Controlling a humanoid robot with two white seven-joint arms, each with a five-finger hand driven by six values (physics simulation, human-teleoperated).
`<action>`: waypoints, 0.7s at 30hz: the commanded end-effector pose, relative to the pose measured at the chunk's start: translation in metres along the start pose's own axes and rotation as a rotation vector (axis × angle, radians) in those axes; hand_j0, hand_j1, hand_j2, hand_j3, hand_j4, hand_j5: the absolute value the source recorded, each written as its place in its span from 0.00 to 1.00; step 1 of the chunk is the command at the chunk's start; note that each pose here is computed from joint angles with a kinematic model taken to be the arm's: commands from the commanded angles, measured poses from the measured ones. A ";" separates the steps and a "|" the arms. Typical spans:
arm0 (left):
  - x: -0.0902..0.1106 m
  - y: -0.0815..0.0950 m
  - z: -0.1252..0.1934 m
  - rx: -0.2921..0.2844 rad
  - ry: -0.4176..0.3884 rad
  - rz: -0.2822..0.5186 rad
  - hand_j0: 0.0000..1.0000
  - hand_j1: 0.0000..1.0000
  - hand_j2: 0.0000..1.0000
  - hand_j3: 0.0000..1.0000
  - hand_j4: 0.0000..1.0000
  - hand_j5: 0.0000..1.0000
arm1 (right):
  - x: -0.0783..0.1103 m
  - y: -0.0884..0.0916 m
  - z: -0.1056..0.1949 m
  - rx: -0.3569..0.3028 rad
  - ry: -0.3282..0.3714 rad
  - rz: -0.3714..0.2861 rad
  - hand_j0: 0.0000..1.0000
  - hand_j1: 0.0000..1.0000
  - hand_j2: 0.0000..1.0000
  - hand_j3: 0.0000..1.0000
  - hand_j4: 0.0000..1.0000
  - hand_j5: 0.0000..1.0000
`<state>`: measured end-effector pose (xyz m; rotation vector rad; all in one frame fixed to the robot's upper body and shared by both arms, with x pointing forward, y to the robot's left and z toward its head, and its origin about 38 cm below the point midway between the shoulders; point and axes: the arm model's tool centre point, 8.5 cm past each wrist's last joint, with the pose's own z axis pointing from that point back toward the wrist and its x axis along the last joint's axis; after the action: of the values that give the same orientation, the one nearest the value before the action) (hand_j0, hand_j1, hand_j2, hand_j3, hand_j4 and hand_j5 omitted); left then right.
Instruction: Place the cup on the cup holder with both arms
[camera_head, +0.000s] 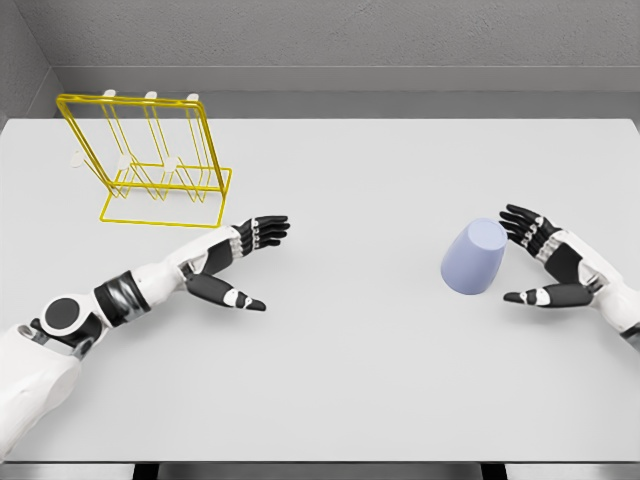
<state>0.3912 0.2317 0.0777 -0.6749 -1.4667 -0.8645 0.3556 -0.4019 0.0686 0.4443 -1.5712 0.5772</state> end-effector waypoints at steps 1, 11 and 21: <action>-0.004 -0.001 -0.002 0.007 0.001 0.015 1.00 1.00 1.00 1.00 1.00 1.00 | -0.003 0.003 -0.002 -0.001 -0.001 -0.007 1.00 1.00 1.00 1.00 1.00 1.00; -0.006 -0.001 -0.002 0.009 0.001 0.021 1.00 1.00 1.00 1.00 1.00 1.00 | -0.004 0.012 -0.016 0.019 -0.029 -0.011 1.00 1.00 1.00 1.00 1.00 1.00; -0.005 -0.001 -0.002 0.010 0.000 0.019 1.00 1.00 1.00 1.00 1.00 1.00 | -0.002 0.020 -0.027 0.030 -0.057 -0.022 1.00 1.00 1.00 1.00 1.00 1.00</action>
<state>0.3921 0.2298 0.0722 -0.6774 -1.4599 -0.8477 0.3659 -0.3719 0.0659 0.4966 -1.6082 0.5854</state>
